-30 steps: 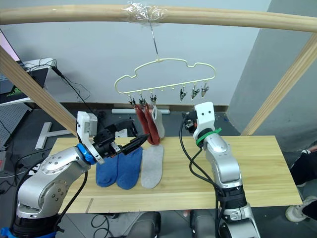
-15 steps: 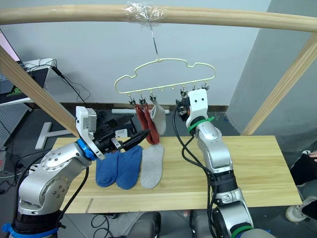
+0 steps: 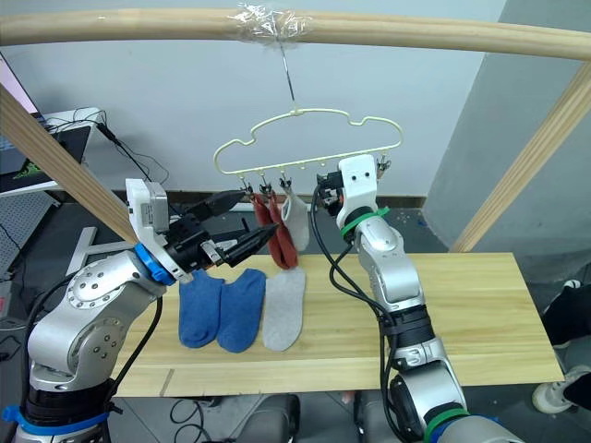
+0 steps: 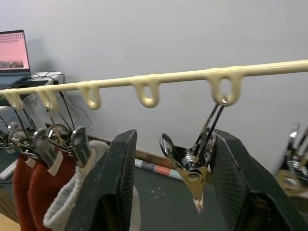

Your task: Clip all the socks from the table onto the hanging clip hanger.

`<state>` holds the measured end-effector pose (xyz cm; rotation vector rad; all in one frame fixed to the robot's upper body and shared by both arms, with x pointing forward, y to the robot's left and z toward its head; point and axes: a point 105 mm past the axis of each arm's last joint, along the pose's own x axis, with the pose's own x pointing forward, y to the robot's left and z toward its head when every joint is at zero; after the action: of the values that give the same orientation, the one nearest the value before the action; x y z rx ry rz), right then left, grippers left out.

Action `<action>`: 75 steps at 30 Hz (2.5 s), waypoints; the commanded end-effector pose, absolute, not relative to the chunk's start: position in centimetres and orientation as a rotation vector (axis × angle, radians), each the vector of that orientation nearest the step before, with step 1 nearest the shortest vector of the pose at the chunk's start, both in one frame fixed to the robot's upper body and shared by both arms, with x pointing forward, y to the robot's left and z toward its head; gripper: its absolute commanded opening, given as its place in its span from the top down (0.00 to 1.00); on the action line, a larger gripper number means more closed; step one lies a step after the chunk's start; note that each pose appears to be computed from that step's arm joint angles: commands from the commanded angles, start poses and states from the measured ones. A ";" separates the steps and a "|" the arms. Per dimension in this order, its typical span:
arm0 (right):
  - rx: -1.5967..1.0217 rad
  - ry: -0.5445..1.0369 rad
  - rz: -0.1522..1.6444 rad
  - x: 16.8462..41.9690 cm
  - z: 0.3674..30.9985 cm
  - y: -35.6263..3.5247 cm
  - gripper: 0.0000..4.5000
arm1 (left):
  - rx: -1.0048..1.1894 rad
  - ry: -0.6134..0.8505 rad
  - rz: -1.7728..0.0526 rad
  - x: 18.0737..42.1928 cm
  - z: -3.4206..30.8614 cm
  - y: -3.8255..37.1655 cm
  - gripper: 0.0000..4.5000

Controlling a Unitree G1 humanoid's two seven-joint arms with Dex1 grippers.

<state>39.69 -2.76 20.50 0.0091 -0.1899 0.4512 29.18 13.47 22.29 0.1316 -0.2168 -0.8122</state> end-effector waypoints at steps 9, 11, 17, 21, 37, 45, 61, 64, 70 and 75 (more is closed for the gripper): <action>0.042 -0.264 0.474 39.2 22.5 -2.4 0.50 | 0.144 -0.328 -0.818 28.5 24.9 12.6 0.00; 0.044 -0.264 0.472 39.2 22.5 -2.4 0.50 | 0.144 -0.330 -0.818 28.6 25.0 12.6 0.00; 0.048 -0.266 0.465 39.3 22.6 -2.5 0.50 | 0.143 -0.340 -0.812 28.6 25.2 12.7 0.00; 0.048 -0.270 0.459 39.5 22.8 -2.6 0.50 | 0.139 -0.356 -0.807 28.7 25.6 12.6 0.00; 0.059 -0.269 0.458 39.7 22.9 -2.5 0.50 | 0.135 -0.355 -0.800 28.7 25.6 12.5 0.00; 0.055 -0.266 0.454 39.8 22.8 -2.8 0.91 | 0.135 -0.352 -0.801 28.8 25.5 12.5 0.00; 0.026 -0.193 0.493 40.1 21.4 -4.6 1.00 | 0.177 0.162 -0.550 32.9 8.3 13.9 0.00; 0.028 -0.183 0.490 39.9 21.1 -4.5 1.00 | 0.164 0.184 -0.560 33.5 6.3 13.1 0.00; 0.030 -0.168 0.493 39.5 20.8 -4.3 1.00 | 0.209 0.269 -0.551 34.1 3.1 12.5 0.00; 0.026 -0.163 0.485 39.4 20.8 -4.5 1.00 | 0.209 0.383 -0.589 33.2 0.3 12.1 0.00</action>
<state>39.68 -4.37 20.32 0.0232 -0.1482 0.4880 33.29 12.33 0.42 0.2037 0.3786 -0.5783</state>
